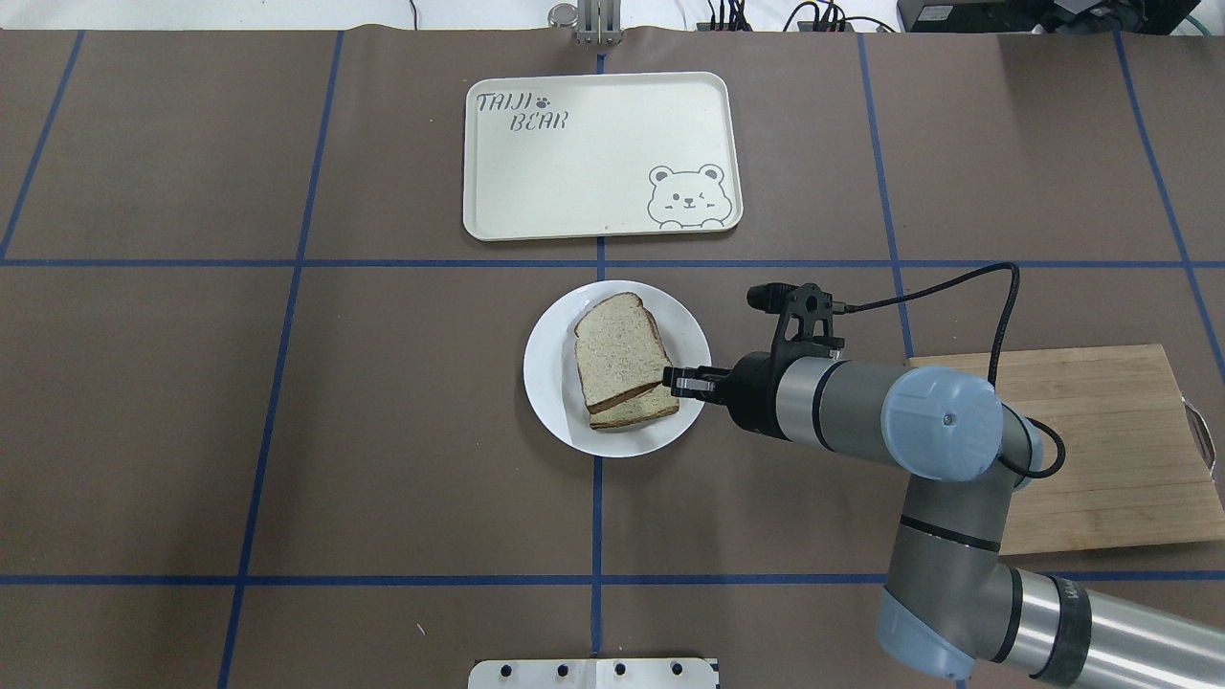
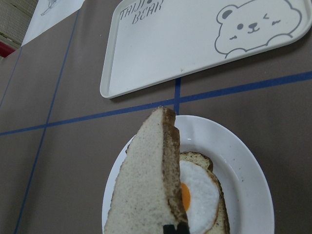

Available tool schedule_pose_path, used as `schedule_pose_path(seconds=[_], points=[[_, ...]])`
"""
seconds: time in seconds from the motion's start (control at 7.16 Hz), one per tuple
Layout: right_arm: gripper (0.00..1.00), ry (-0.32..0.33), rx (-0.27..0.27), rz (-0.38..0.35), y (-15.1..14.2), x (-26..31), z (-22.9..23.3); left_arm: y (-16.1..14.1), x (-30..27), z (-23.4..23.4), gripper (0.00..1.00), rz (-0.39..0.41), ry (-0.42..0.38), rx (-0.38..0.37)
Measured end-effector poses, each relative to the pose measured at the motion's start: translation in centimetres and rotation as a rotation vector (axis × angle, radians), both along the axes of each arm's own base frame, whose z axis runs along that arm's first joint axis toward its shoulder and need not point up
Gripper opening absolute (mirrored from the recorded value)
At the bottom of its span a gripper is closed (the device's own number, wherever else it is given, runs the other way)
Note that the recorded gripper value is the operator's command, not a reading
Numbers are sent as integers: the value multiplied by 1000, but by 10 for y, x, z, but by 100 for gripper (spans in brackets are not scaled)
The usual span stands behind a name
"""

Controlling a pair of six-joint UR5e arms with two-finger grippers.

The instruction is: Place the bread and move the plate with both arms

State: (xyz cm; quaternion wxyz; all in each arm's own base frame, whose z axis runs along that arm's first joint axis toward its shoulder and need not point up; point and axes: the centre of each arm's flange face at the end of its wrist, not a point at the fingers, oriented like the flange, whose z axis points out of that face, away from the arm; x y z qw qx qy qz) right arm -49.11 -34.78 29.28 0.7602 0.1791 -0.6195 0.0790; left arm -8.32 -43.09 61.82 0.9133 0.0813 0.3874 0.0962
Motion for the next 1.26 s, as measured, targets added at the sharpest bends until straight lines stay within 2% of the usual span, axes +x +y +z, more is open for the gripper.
schedule_pose_path(seconds=[0.14, 0.28, 0.56, 0.7, 0.84, 0.98, 1.12, 1.26], points=[[58, 9, 2, -2, 7, -6, 5, 0, 0, -1, 99, 0, 0, 1], [100, 13, 2, -2, 10, -9, 7, 0, 0, -1, 99, 0, 0, 1], [100, 9, 9, 32, 4, -1, 3, 0, 0, -1, 99, 0, 0, 1], [100, 18, 2, 48, -13, 15, -2, -1, 0, -2, 99, 0, 0, 5], [100, 58, -31, 50, -45, 44, -5, -4, 0, -11, 99, 0, -1, 24], [100, 125, -65, 39, -86, 85, 0, -10, 0, -33, 99, 1, -3, 77], [100, 209, -73, 19, -119, 124, 15, -19, -1, -61, 99, 2, -9, 170], [100, 330, -68, -9, -149, 161, 42, -37, -1, -90, 99, 1, -16, 300]])
